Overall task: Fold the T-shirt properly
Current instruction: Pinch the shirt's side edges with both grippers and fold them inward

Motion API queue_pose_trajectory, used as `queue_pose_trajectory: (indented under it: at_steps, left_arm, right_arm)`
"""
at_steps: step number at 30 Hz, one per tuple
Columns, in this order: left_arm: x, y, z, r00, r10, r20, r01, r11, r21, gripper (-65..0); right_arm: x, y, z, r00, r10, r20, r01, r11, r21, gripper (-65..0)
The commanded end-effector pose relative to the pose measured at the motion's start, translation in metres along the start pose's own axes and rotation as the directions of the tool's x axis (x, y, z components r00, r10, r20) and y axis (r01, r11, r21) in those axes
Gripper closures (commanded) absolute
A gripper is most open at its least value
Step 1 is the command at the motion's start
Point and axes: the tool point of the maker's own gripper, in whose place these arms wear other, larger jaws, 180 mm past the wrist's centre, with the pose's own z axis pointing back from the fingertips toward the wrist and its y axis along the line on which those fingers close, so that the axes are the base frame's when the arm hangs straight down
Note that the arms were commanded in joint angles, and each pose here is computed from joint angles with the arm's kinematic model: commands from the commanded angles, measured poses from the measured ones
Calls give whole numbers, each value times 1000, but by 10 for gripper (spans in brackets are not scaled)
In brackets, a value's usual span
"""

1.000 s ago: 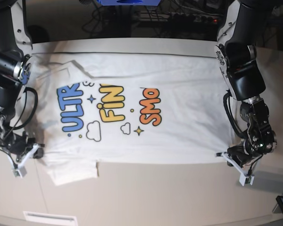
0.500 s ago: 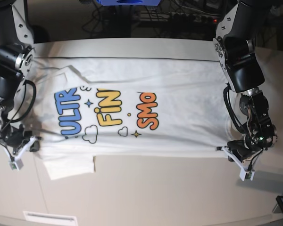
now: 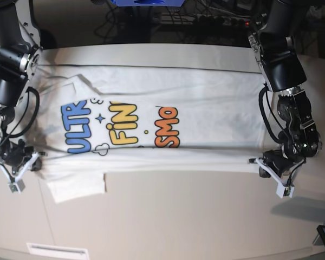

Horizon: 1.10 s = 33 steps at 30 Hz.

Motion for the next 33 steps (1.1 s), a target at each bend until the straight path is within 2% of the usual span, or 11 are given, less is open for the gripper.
queue_pose_trajectory:
  at_steps: [1, 13, 20, 25, 33]
  left_arm:
    - [24, 8, 11, 997, -18, 70, 17, 1000, 24, 0]
    - [-15, 4, 15, 999, -45, 13, 44, 999, 30, 0]
    - [-33, 1, 19, 998, -60, -15, 61, 998, 31, 0]
    - [-48, 0, 20, 997, -63, -42, 64, 998, 29, 0]
    - [-49, -2, 23, 996, -74, -39, 75, 997, 27, 0]
  right_arm:
    - [21, -9, 9, 998, 14, 57, -13, 1000, -19, 0]
    - [12, -12, 29, 996, 87, 8, -86, 993, -78, 0]
    - [-9, -11, 28, 995, 78, -70, -83, 994, -74, 0]
    - [-20, -11, 27, 993, 73, -92, -80, 994, -71, 0]
    - [-35, -4, 22, 991, 64, -117, -71, 996, -54, 0]
